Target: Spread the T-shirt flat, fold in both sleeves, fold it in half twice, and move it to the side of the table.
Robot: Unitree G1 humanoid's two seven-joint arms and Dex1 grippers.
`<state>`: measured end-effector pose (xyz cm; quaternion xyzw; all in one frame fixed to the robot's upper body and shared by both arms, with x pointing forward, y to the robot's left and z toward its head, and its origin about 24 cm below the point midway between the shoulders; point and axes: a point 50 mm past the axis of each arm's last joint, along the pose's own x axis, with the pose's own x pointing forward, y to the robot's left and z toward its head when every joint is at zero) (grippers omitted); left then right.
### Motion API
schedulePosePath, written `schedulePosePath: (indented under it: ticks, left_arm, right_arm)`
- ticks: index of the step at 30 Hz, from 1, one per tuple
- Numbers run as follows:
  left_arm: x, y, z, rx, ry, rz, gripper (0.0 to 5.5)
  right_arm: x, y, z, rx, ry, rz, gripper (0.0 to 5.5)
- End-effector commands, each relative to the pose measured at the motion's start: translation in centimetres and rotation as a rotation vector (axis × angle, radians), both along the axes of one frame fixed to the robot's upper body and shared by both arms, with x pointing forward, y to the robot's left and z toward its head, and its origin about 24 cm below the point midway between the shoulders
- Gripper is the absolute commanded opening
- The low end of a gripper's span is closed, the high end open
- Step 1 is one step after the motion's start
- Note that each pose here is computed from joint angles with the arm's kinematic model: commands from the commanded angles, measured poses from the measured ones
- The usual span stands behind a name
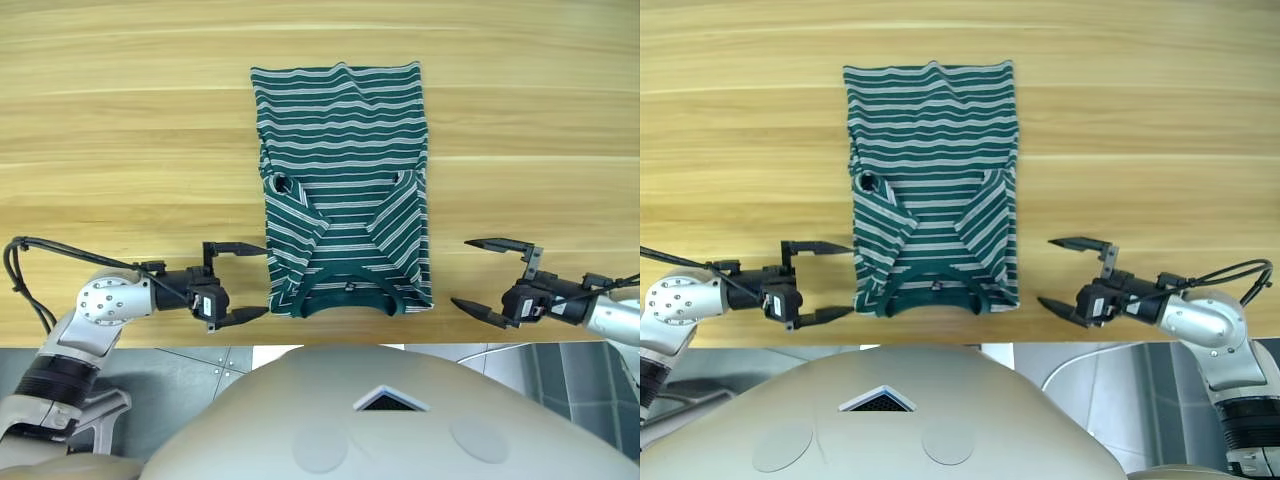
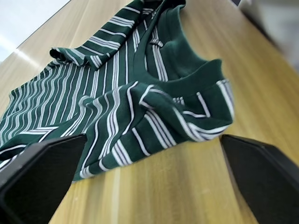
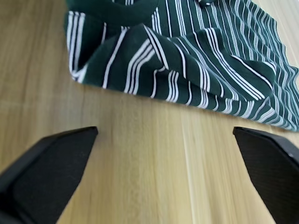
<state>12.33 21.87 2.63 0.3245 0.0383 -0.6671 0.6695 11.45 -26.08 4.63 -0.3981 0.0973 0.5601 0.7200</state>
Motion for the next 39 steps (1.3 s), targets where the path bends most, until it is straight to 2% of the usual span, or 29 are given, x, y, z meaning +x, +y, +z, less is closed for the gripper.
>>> schedulePosePath:
  ticks: [1, 5, 21, 34, 39]
  left_arm:
    - [-1.4, 0.2, -1.0, 0.061, 0.083, -0.046, 5.4]
    - [-1.5, 0.0, -1.2, 0.05, 0.095, -0.052, 5.4]
    - [-1.3, -1.2, -3.2, 0.069, 0.128, -0.089, 2.57]
    - [-1.3, -1.2, -3.6, 0.071, 0.122, -0.09, 0.37]
    - [-1.4, -1.1, -3.6, 0.071, 0.124, -0.092, 0.11]
  right_arm:
    - [-0.4, 0.3, -0.5, -0.036, 0.044, 0.04, 5.36]
    - [-0.4, 0.9, -0.8, -0.038, 0.063, 0.069, 5.36]
    - [-1.2, 2.8, -2.2, -0.007, 0.148, 0.156, 5.4]
    - [-0.9, 2.8, -3.0, -0.015, 0.167, 0.142, 2.9]
    - [-0.7, 2.7, -3.2, -0.014, 0.169, 0.129, 2.07]
